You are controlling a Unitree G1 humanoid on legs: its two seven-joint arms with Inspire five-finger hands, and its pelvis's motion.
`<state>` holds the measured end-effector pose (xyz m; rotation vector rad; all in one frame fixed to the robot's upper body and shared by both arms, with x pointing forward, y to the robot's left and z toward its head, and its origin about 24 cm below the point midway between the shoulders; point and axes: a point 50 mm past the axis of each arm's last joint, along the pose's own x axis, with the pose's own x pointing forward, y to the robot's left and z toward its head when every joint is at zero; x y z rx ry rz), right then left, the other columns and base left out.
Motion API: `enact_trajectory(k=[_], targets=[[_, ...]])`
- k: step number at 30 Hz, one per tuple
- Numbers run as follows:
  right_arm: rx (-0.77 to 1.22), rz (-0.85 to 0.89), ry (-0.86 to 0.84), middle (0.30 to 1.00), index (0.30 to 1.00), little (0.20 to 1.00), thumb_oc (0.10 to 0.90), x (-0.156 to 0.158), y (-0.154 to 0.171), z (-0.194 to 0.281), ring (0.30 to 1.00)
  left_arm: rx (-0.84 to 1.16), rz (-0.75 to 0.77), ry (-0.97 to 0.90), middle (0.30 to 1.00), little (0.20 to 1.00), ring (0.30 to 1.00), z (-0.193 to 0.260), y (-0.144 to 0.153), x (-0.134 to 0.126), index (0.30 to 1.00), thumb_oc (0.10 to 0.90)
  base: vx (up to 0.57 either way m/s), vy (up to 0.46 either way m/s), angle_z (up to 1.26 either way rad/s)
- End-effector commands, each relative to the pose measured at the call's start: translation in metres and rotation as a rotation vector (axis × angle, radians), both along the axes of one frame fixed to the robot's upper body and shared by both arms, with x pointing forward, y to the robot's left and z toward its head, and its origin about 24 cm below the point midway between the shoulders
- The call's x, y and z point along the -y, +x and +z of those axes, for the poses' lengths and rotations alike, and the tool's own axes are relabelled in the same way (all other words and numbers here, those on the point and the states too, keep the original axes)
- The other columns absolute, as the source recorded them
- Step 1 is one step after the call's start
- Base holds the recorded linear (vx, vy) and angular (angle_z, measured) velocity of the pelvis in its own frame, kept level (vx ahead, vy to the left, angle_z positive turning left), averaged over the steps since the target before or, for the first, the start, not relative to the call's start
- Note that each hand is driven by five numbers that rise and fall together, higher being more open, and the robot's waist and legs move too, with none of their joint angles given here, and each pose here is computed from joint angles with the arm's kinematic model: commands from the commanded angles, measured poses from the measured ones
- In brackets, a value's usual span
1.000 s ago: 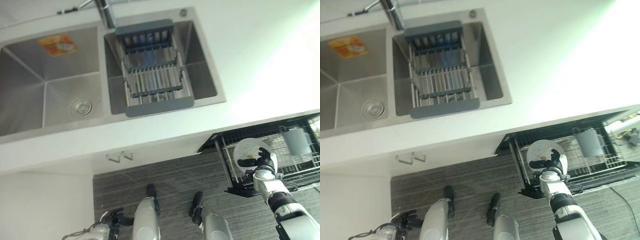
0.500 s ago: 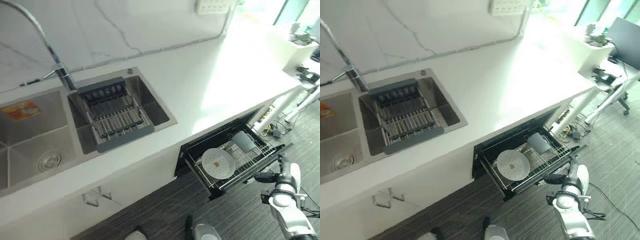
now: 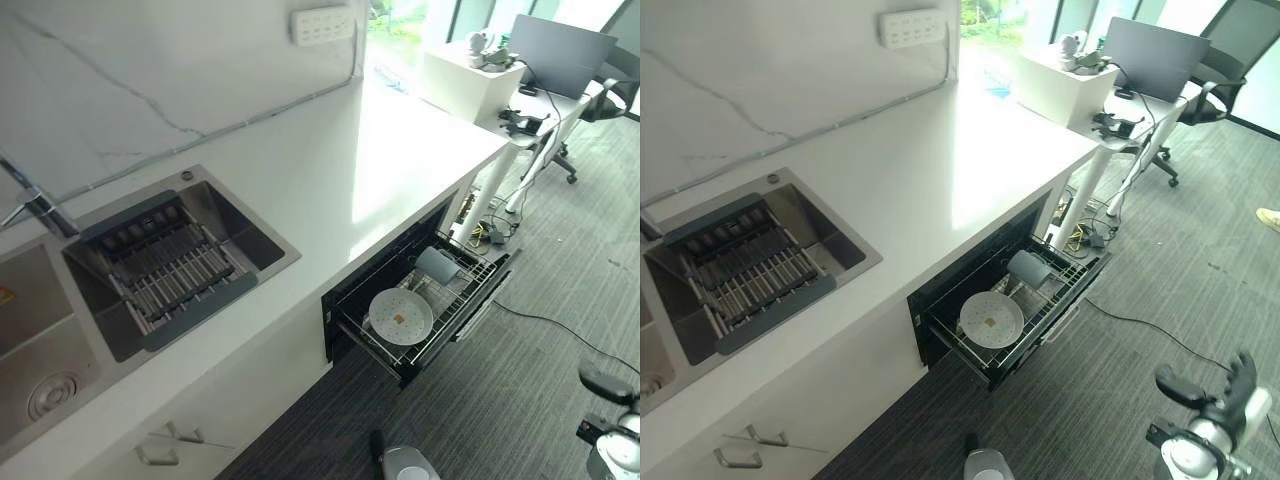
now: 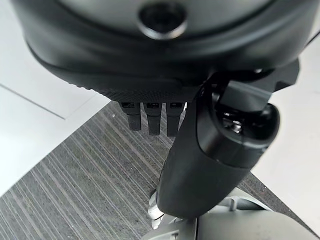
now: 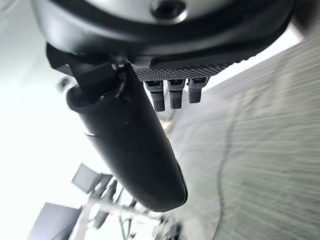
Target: Place the dishes in the dishwasher.
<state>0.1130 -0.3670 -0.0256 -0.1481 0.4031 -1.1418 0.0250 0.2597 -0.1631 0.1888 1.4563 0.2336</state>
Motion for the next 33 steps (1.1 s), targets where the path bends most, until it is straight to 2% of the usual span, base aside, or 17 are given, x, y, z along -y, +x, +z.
enact_trajectory(k=[1, 2, 6, 12, 17, 23, 33], targets=[[0.334, -0.015, -0.092, 0.9, 0.9, 0.9, 0.8, 0.021, 0.031, 0.047, 0.9, 0.126, -0.014, -0.032, 0.9, 0.9, 0.9, 0.004, 0.036, -0.001, 0.9, 0.8, 0.03, -0.095, 0.1], [0.324, -0.035, -0.116, 0.9, 0.9, 0.9, 0.8, 0.022, 0.027, 0.04, 0.9, 0.122, -0.032, -0.032, 0.9, 0.9, 0.9, 0.005, 0.039, -0.002, 0.9, 0.8, 0.03, -0.106, 0.14], [0.202, 0.036, -0.014, 0.9, 0.9, 0.9, 0.8, 0.02, 0.031, 0.012, 0.9, 0.105, -0.071, -0.036, 0.9, 0.9, 0.9, 0.006, 0.045, -0.002, 0.9, 0.8, 0.03, -0.069, 0.2], [0.067, 0.164, 0.003, 0.9, 0.9, 0.9, 0.8, 0.022, 0.053, 0.006, 0.9, 0.139, -0.102, -0.009, 0.9, 0.9, 0.9, 0.012, 0.06, -0.011, 0.9, 0.8, 0.0, -0.093, 0.23], [0.048, 0.272, -0.028, 0.9, 0.9, 0.9, 0.8, 0.025, 0.098, 0.03, 0.9, 0.226, -0.147, -0.009, 0.9, 0.9, 0.9, 0.021, 0.093, -0.012, 0.9, 0.8, -0.17, -0.06, 0.34], [0.022, 0.405, -0.131, 0.9, 0.9, 0.9, 0.8, 0.014, 0.143, 0.058, 0.9, 0.31, -0.151, 0.024, 0.9, 0.9, 0.9, 0.03, 0.114, -0.016, 0.9, 0.8, -0.1, -0.033, 0.28], [0.049, 0.546, -0.285, 0.9, 0.9, 0.9, 0.8, 0.009, 0.188, 0.112, 0.9, 0.395, -0.196, 0.063, 0.9, 0.9, 0.9, 0.041, 0.128, -0.022, 0.9, 0.8, 0.0, -0.014, 0.18]])
